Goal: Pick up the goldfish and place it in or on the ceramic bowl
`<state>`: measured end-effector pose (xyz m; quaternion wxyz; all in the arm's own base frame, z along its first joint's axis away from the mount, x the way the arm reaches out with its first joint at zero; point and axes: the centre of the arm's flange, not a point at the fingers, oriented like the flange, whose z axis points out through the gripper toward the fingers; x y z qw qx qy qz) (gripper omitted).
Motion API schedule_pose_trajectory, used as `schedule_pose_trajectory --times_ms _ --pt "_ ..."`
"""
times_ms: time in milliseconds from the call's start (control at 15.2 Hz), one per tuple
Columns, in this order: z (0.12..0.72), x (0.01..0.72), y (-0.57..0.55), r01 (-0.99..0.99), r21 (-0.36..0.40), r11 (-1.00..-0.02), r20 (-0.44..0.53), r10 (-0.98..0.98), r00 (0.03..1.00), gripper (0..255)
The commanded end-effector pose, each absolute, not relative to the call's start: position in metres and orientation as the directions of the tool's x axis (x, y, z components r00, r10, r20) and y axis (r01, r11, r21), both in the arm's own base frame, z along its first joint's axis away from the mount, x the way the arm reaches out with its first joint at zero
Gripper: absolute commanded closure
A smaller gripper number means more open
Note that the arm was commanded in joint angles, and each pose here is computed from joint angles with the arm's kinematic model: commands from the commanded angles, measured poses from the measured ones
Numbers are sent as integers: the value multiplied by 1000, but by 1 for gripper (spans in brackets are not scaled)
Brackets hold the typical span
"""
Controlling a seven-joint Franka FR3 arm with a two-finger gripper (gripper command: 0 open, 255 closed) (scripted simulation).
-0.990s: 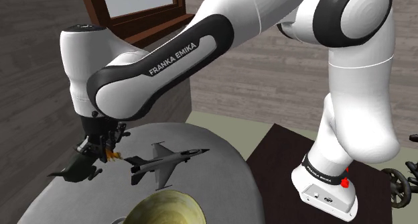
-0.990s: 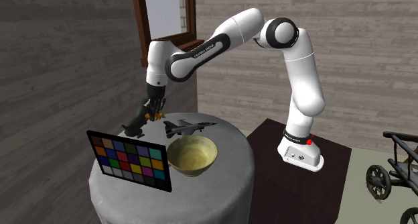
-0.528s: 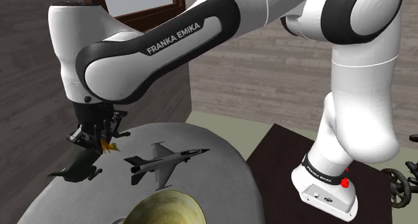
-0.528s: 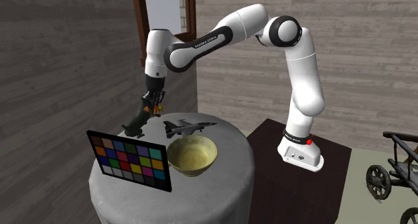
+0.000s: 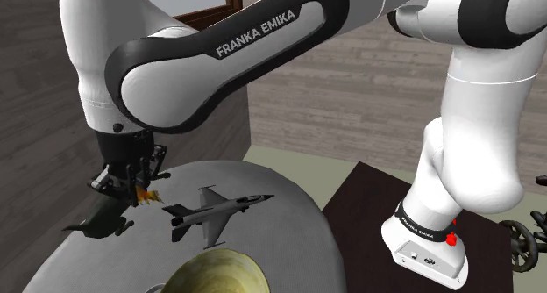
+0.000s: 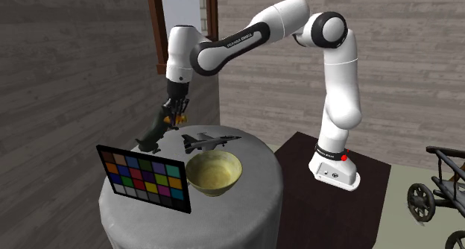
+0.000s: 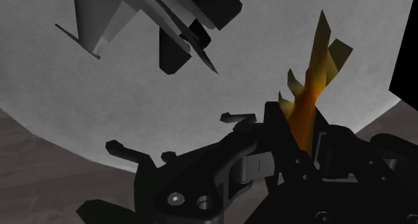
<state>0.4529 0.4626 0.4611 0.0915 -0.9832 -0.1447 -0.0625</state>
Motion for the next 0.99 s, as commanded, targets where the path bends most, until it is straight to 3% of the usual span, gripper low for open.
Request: schedule_pose_trajectory --times_ms 0,924 --pt "459 428 464 296 -162 -942 149 273 950 255" --pt "455 239 471 296 -162 -942 149 273 950 255"
